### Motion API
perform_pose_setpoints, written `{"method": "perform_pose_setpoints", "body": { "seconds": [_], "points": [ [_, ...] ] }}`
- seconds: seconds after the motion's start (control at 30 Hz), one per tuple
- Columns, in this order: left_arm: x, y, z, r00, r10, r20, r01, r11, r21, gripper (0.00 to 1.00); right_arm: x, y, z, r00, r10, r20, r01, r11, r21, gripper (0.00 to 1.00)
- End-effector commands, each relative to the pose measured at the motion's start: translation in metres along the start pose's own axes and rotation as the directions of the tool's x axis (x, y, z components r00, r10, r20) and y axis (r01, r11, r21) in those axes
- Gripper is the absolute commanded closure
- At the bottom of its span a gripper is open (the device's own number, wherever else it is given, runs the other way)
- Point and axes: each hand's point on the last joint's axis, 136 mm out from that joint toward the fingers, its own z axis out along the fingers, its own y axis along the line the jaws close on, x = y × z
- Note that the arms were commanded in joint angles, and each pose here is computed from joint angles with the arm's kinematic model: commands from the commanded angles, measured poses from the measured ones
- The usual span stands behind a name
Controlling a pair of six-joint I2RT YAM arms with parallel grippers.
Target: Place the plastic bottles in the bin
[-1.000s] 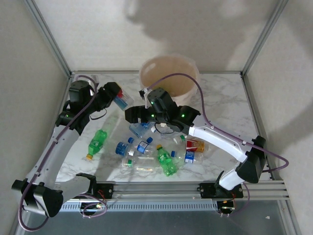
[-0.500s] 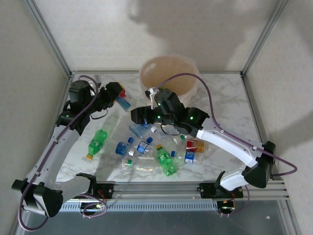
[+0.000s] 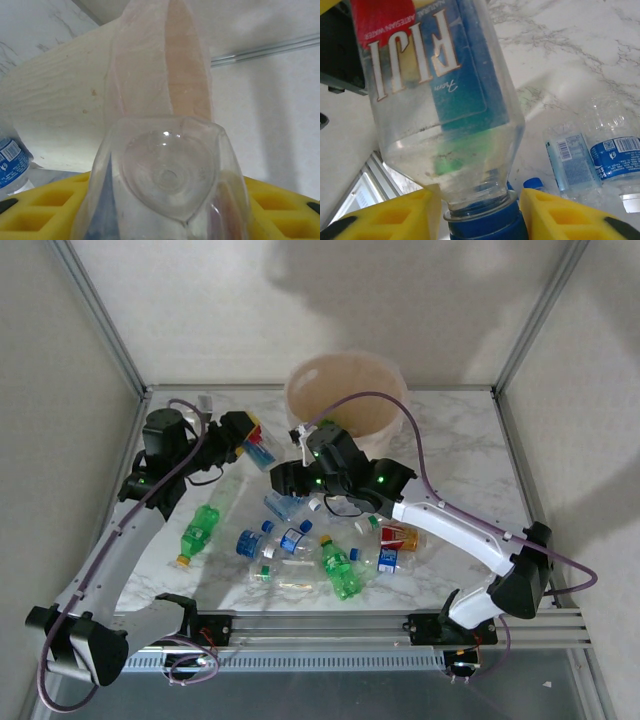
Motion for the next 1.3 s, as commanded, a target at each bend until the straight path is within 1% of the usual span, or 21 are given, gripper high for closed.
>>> {"method": "perform_pose_setpoints", "body": {
  "seconds": [0.0,0.07,0.2,0.33,0.4,0.5,0.57,0.63,0.7,0.77,0.8,0.9,1.03,1.2,1.27],
  "points": [
    [0.005,-0.013,-0.003,1.000,0.011,-0.013,-0.011,0.999,0.053,0.44,-0.006,0.009,0.001,1.000,-0.003,0.013,0.004,1.000,-0.025,0.62],
    [0.005,-0.010,-0.002,1.000,0.007,-0.012,-0.006,0.999,0.048,0.45,-0.006,0.009,0.000,1.000,-0.003,0.015,0.003,1.000,-0.027,0.67],
    [0.001,-0.006,-0.002,1.000,0.009,0.013,-0.009,1.000,0.021,0.43,-0.008,0.010,-0.003,1.000,-0.002,0.028,0.003,1.000,-0.028,0.73],
    [-0.003,-0.013,-0.005,0.999,0.019,0.035,-0.020,0.999,0.035,0.31,-0.010,0.010,-0.005,0.999,-0.002,0.036,0.003,1.000,-0.026,0.78],
    [-0.007,-0.013,-0.007,0.998,0.024,0.057,-0.025,0.999,0.020,0.20,-0.011,0.011,-0.007,0.999,-0.001,0.041,0.002,1.000,-0.027,0.79],
    [-0.024,-0.009,-0.017,0.990,0.071,0.123,-0.061,0.995,-0.084,0.01,-0.017,0.010,-0.013,0.998,0.001,0.064,0.000,1.000,-0.012,0.80],
    [-0.046,-0.011,-0.036,0.968,0.136,0.212,-0.098,0.979,-0.178,0.01,-0.027,0.010,-0.022,0.995,-0.002,0.095,0.001,1.000,0.010,0.80],
    [-0.062,-0.018,-0.056,0.938,0.190,0.291,-0.122,0.964,-0.238,0.00,-0.042,0.011,-0.035,0.990,-0.011,0.139,0.006,0.999,0.032,0.80],
    [-0.070,-0.018,-0.070,0.908,0.236,0.347,-0.138,0.949,-0.283,0.00,-0.058,0.010,-0.048,0.983,-0.017,0.183,0.006,0.998,0.061,0.80],
    [-0.074,0.000,-0.083,0.885,0.262,0.386,-0.108,0.920,-0.378,0.00,-0.075,0.004,-0.061,0.974,-0.011,0.224,-0.009,0.996,0.089,0.79],
    [-0.076,0.015,-0.091,0.873,0.275,0.402,-0.081,0.896,-0.436,0.01,-0.084,0.002,-0.067,0.970,-0.006,0.244,-0.017,0.996,0.093,0.79],
    [-0.071,0.056,-0.107,0.855,0.324,0.406,-0.042,0.821,-0.569,0.00,-0.108,-0.014,-0.082,0.957,0.002,0.291,-0.039,0.992,0.123,0.78],
    [-0.054,0.110,-0.126,0.852,0.380,0.362,-0.017,0.710,-0.704,0.00,-0.132,-0.044,-0.093,0.945,0.026,0.325,-0.086,0.982,0.171,0.78],
    [-0.036,0.163,-0.137,0.863,0.422,0.278,-0.025,0.586,-0.810,0.00,-0.144,-0.092,-0.091,0.943,0.070,0.326,-0.146,0.965,0.216,0.78],
    [-0.032,0.178,-0.139,0.868,0.427,0.254,-0.025,0.548,-0.836,0.00,-0.145,-0.108,-0.089,0.943,0.081,0.323,-0.162,0.959,0.232,0.78]
  ]
}}
